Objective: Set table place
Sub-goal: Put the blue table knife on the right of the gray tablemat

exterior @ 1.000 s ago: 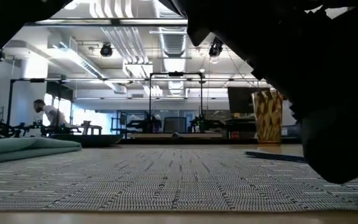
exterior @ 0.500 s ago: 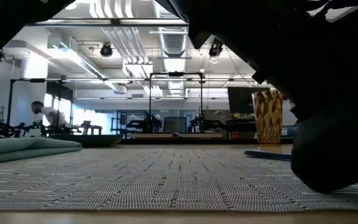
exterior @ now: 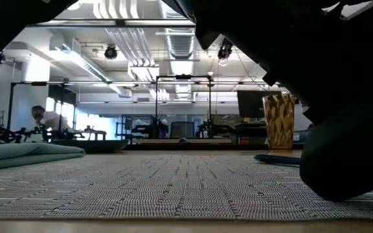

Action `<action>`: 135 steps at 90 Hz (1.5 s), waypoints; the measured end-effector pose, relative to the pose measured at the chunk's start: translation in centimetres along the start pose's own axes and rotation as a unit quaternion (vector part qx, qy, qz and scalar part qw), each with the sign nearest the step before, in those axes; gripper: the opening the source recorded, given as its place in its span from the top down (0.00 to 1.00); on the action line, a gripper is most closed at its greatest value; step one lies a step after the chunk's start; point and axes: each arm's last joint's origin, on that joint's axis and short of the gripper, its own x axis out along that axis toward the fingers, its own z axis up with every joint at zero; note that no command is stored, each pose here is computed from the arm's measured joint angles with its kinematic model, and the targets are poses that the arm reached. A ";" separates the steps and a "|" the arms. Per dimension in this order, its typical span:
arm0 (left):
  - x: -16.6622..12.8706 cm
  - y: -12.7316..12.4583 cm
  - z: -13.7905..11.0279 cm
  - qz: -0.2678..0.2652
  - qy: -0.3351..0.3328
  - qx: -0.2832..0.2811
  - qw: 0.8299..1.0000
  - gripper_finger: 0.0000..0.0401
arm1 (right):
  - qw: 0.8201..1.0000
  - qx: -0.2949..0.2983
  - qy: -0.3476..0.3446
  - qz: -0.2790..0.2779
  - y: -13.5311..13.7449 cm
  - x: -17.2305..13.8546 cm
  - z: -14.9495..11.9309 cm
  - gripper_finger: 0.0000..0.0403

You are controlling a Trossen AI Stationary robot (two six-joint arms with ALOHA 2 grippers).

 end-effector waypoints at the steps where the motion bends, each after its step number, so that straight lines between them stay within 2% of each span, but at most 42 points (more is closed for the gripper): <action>1: 0.0 0.0 0.0 0.001 0.000 0.001 1.000 0.99 | 1.000 0.001 0.000 0.000 0.0 0.0 0.0 0.99; 42: 0.2 0.0 -0.1 -0.010 -0.013 0.014 1.000 1.00 | 1.000 0.017 0.003 0.006 0.1 -0.2 0.1 0.99; 63: 0.4 0.0 -0.1 -0.072 -0.067 0.036 0.994 0.97 | 0.999 0.028 0.011 0.026 0.5 -0.3 0.2 0.99; 82: 0.3 0.0 -0.2 -0.032 -0.036 0.048 0.998 0.91 | 0.999 0.028 0.013 0.029 0.6 -0.3 0.2 0.99; 101: 0.3 0.3 0.1 0.000 -0.035 0.061 0.998 0.91 | 0.999 0.020 0.013 0.031 0.6 -0.3 0.2 1.00; 135: 0.8 -0.2 -0.6 -0.041 -0.031 0.032 0.998 0.91 | 0.999 0.012 0.017 0.030 0.5 -0.3 0.2 1.00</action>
